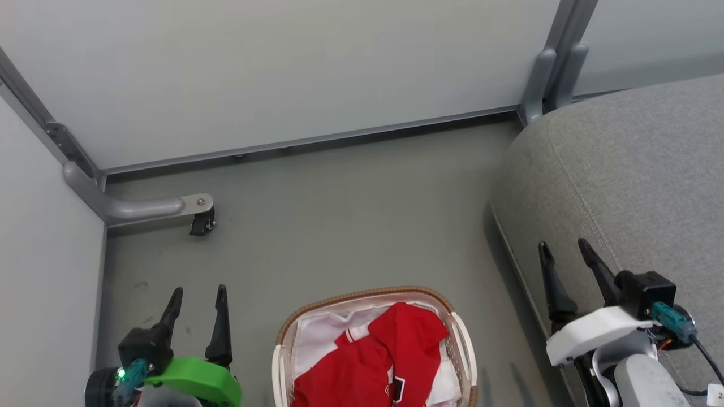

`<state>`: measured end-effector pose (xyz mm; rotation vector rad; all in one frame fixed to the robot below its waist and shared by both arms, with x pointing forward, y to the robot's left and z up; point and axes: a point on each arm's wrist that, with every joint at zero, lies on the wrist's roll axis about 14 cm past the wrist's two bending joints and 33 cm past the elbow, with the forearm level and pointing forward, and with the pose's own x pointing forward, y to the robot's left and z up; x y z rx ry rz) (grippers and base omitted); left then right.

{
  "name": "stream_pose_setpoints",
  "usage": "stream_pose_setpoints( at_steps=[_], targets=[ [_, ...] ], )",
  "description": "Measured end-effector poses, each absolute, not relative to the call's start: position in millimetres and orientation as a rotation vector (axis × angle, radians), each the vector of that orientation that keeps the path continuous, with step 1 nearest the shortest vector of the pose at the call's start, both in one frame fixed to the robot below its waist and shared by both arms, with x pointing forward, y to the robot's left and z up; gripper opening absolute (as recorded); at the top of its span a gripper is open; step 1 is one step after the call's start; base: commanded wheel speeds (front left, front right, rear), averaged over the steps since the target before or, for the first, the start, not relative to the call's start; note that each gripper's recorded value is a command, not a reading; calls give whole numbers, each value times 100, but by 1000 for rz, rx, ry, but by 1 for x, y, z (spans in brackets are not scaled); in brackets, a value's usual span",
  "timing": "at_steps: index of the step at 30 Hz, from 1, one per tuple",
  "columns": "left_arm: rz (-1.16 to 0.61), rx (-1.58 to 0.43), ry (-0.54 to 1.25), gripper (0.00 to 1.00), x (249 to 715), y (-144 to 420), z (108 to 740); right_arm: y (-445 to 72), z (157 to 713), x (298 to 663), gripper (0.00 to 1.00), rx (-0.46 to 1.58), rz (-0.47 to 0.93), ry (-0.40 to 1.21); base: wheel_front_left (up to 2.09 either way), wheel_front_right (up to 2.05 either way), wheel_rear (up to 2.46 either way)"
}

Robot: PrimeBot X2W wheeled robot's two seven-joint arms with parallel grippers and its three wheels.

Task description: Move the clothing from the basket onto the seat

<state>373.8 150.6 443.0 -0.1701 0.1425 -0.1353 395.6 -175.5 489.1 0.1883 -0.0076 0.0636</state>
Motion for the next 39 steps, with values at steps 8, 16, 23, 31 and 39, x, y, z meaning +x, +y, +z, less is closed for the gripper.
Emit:
stream_pose_setpoints(
  at_steps=[8,16,23,31,39],
  targets=[
    [-323,-131,227,100,405,95,413,-169,499,431,100,147,90,-57,0,0,0],
    [-539,-91,435,100,408,42,341,-162,489,459,100,139,122,-59,0,0,0],
    [-683,-41,562,100,416,18,287,-168,471,475,100,131,114,-43,0,0,0],
    [-762,0,734,100,413,14,217,-175,445,486,100,143,97,-4,0,0,0],
    [-844,50,899,100,398,5,159,-186,408,481,100,143,66,90,0,0,0]
  ],
)
